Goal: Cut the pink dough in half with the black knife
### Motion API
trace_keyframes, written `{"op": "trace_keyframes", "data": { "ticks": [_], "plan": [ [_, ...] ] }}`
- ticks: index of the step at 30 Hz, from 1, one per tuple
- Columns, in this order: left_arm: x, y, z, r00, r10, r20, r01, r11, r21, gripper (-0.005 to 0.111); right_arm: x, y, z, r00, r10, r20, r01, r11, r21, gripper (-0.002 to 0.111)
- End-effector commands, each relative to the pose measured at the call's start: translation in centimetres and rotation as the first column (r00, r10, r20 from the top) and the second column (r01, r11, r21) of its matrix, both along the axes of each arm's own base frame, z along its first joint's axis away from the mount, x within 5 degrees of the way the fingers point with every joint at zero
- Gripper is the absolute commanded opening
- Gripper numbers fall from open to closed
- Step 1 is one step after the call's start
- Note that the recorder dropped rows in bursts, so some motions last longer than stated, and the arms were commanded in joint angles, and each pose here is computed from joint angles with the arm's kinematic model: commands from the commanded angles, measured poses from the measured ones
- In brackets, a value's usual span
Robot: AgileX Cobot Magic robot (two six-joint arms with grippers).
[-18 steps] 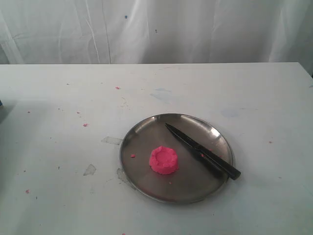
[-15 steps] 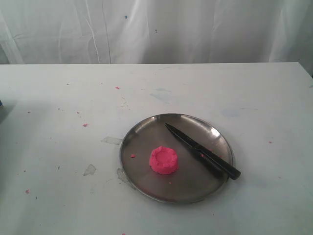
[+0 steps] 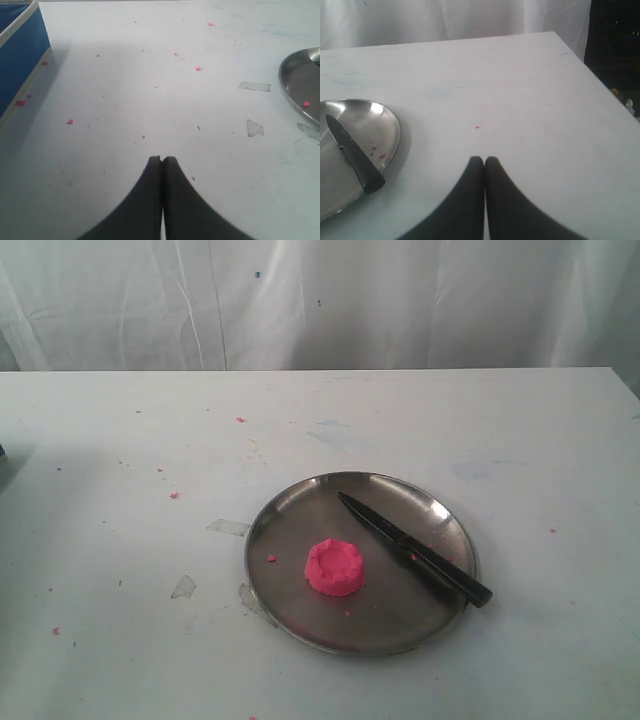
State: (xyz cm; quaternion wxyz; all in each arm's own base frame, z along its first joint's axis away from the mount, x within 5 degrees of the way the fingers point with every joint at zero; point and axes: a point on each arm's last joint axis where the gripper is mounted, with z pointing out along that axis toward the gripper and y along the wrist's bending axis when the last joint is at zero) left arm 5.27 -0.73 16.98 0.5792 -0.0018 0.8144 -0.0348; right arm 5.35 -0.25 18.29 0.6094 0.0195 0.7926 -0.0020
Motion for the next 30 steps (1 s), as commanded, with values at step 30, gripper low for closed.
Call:
{"op": "trace_keyframes", "data": {
  "ticks": [30],
  "plan": [
    [0.1, 0.1, 0.2, 0.999, 0.009, 0.037, -0.009, 1.000, -0.008, 0.000, -4.4, 1.9, 17.2, 0.360, 0.116, 0.926, -0.398, 0.916, 0.040, 0.000]
  ]
}}
